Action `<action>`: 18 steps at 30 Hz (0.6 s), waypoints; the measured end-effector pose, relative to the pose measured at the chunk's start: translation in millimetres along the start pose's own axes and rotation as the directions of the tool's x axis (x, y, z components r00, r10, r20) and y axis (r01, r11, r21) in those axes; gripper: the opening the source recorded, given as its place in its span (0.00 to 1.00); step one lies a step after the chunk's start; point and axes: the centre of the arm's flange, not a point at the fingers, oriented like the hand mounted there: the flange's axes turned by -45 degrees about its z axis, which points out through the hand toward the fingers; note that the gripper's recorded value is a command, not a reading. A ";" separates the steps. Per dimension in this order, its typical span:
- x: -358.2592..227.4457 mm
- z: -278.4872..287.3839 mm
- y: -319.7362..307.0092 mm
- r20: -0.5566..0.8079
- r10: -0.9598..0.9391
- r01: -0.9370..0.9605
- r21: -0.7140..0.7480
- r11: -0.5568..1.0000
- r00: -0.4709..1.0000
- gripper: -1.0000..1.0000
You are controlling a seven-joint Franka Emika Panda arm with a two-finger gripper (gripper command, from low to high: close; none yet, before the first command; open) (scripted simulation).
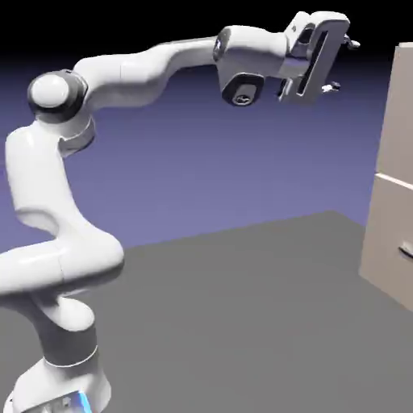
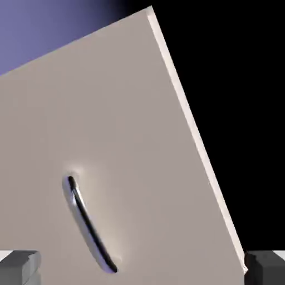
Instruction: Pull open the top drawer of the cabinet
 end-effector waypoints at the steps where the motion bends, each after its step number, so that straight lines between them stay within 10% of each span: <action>1: 0.5 7.8 -2.7 -0.007 -0.021 0.021 0.000 1.000 1.000 0.50; 18: -38.8 145.0 -61.4 -0.132 -0.265 0.262 -0.040 0.964 0.955 0.50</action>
